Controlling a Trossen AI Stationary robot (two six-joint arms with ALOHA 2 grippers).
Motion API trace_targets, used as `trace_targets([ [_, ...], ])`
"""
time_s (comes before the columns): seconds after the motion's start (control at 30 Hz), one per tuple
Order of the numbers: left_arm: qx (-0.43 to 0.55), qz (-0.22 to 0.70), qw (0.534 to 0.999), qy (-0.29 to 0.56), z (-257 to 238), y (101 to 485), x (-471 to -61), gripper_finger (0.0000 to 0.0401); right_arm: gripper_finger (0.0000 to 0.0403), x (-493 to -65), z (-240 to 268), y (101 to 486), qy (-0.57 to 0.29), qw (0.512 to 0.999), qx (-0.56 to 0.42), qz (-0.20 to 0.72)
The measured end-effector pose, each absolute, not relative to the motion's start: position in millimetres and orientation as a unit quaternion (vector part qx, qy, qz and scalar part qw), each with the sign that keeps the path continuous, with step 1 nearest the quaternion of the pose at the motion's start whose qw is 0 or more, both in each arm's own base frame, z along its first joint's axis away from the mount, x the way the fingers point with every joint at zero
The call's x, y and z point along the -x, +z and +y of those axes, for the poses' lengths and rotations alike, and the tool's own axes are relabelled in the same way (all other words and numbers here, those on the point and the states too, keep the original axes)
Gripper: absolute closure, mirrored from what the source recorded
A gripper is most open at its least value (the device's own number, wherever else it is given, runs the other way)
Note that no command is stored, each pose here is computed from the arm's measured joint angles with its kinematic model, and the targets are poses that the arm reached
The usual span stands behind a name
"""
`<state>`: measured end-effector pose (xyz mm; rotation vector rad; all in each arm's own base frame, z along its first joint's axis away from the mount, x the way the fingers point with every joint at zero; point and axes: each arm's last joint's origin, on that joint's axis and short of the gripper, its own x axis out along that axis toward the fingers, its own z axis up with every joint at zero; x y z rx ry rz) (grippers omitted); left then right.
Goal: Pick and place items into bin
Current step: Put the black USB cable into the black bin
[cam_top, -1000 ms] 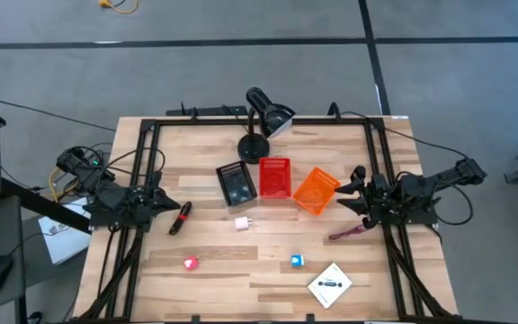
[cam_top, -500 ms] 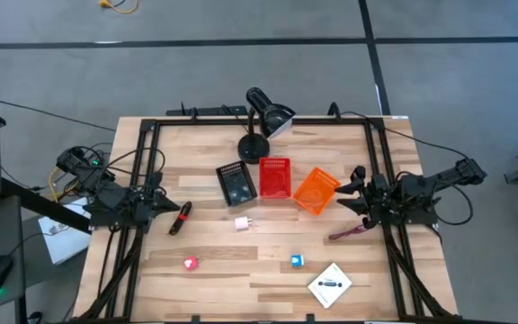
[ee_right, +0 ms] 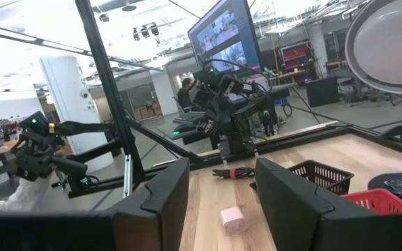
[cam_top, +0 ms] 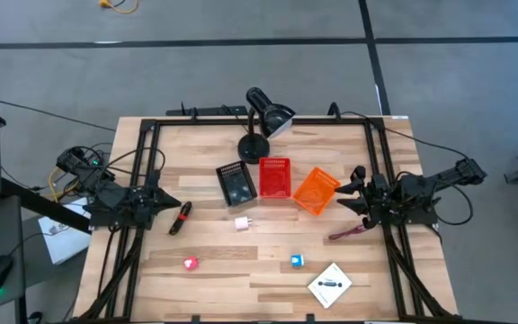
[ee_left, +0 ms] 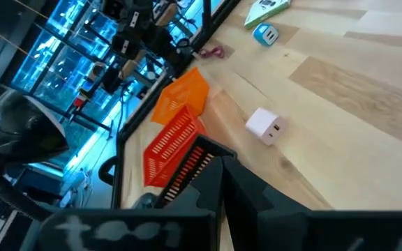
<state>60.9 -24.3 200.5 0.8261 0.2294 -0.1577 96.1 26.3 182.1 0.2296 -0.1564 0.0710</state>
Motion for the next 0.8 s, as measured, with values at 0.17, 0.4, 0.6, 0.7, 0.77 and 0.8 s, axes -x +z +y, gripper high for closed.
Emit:
trace_targets([
  [0.17, -0.332, 0.063, 0.94, -0.047, -25.5, 212.6, -63.4, 0.0401, 0.0244, -96.1, 26.3, 182.1, 0.036, 0.99, -0.114, -0.078],
  [0.4, -0.068, -0.135, 0.98, -0.128, -31.5, 253.9, -61.1, 0.0401, 0.0244, -96.1, 26.2, 182.1, 0.035, 0.99, -0.114, -0.078],
  [0.6, 0.054, -0.19, 0.963, -0.183, -31.4, 267.2, -56.3, 0.0401, 0.0244, -96.1, 26.2, 182.1, 0.035, 0.99, -0.114, -0.078],
  [0.7, 0.056, -0.183, 0.966, -0.171, -30.9, 266.1, -56.9, 0.0401, 0.0244, -96.1, 26.2, 182.0, 0.035, 0.99, -0.114, -0.078],
  [0.77, 0.056, -0.179, 0.968, -0.169, -31.0, 265.3, -57.2, 0.0401, 0.0244, -96.1, 26.3, 182.1, 0.035, 0.99, -0.114, -0.078],
  [0.8, 0.057, -0.176, 0.968, -0.17, -31.1, 264.8, -57.4, 0.0401, 0.0244, -96.1, 26.3, 182.1, 0.035, 0.99, -0.114, -0.078],
])
